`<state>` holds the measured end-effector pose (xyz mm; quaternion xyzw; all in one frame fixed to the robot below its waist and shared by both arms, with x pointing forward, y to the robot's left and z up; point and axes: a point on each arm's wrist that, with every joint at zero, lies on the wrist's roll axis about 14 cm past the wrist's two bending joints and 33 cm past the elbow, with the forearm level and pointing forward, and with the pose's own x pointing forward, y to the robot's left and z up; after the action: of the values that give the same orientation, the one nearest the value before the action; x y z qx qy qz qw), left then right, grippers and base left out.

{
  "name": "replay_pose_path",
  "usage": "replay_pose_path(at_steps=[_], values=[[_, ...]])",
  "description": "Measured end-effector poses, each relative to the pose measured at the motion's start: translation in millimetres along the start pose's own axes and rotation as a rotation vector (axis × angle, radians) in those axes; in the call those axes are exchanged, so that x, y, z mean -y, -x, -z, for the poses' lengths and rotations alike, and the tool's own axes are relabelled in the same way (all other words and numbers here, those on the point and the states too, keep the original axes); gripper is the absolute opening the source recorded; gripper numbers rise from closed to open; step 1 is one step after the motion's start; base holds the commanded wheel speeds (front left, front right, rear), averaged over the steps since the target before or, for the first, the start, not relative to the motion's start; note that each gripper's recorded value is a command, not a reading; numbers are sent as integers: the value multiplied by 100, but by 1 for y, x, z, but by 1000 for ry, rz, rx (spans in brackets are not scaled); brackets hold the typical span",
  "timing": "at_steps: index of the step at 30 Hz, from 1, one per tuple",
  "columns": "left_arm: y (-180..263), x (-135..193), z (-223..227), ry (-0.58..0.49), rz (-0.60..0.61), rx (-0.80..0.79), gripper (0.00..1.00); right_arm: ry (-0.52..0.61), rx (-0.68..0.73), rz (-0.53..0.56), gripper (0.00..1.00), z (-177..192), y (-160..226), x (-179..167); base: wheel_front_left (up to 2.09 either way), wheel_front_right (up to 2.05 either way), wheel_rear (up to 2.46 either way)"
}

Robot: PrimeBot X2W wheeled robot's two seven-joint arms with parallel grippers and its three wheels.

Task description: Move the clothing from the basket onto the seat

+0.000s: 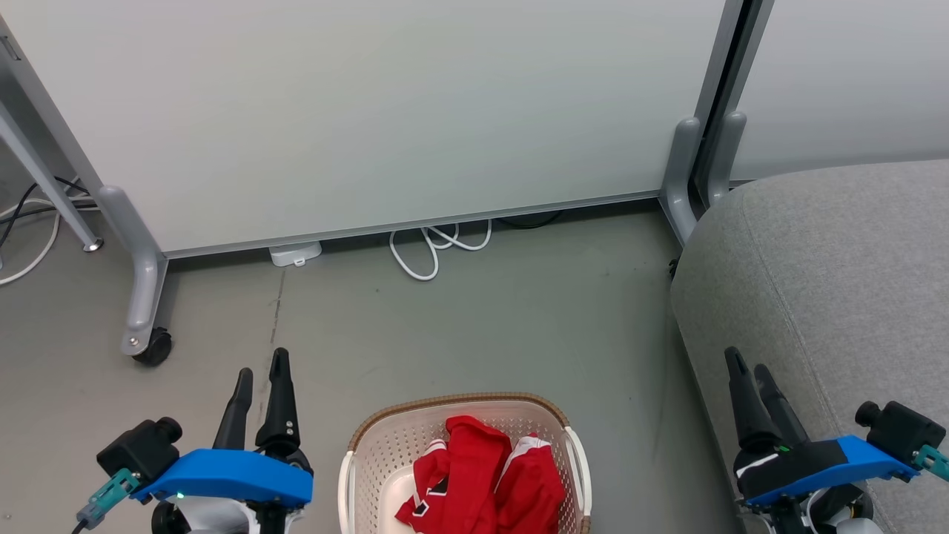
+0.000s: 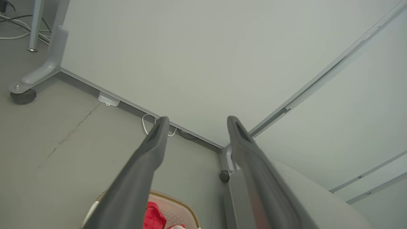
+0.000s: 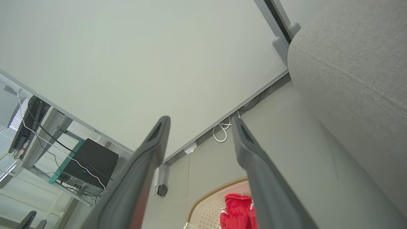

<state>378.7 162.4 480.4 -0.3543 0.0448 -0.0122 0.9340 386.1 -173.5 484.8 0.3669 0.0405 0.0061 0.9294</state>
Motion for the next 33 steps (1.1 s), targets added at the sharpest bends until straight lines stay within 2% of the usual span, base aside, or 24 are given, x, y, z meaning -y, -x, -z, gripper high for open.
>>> replay_pose_path(at_steps=[16,33], values=[[-1,7,5,-182,42,-1,100,193,-6,-26,100,0,-2,-6,0,0,0],[-1,15,10,-323,82,2,100,361,-13,-50,100,3,-2,-11,0,0,0]])
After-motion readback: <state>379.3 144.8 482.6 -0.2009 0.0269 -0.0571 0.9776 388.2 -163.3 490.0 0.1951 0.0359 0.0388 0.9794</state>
